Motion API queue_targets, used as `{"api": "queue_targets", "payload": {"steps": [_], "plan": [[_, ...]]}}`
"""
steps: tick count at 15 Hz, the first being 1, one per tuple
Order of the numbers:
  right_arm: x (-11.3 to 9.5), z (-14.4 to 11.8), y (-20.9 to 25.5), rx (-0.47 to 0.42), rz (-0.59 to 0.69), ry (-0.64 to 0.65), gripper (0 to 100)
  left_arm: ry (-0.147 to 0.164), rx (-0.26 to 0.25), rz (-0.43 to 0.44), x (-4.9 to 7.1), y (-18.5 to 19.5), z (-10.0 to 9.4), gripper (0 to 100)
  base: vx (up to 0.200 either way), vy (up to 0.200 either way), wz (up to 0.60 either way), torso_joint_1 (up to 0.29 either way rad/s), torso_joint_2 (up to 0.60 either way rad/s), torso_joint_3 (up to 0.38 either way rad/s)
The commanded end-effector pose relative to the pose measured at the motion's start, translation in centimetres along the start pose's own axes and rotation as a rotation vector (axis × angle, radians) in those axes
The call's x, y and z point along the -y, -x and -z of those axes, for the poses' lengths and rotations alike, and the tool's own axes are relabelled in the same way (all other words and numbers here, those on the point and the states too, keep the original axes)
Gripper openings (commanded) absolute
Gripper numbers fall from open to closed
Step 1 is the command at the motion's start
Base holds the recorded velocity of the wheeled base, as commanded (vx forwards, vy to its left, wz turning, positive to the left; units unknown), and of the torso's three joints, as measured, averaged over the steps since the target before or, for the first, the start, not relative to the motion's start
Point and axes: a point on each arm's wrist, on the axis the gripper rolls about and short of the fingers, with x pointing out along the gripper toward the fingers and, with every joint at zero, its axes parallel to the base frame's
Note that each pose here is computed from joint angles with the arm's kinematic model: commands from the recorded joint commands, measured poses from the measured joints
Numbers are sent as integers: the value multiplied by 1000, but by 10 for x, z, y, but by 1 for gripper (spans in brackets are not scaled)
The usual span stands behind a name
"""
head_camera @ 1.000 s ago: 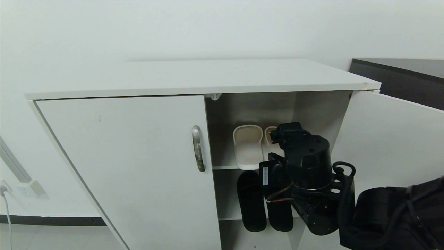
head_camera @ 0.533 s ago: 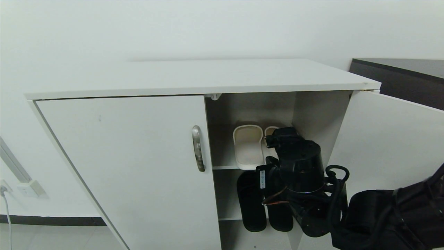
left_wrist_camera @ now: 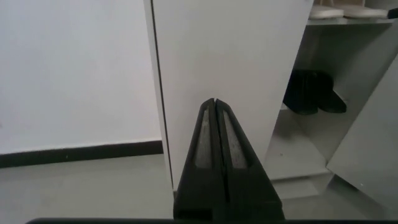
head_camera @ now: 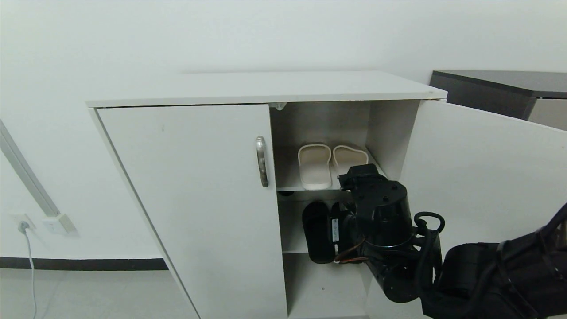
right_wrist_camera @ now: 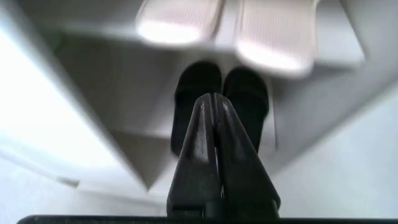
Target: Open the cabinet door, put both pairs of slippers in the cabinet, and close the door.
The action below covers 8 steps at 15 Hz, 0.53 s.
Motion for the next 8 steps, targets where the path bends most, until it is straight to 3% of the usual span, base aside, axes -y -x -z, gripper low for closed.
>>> {"api": "queue_targets", "payload": {"steps": [1, 8], "plan": [[0, 3, 0, -5, 0, 6, 0, 0, -1, 0, 0, 0, 0, 0, -200, 0, 0, -2, 2, 2], [1, 6, -3, -11, 4, 14, 0, 0, -1, 0, 0, 0, 0, 0, -200, 0, 0, 1, 2, 4]]}}
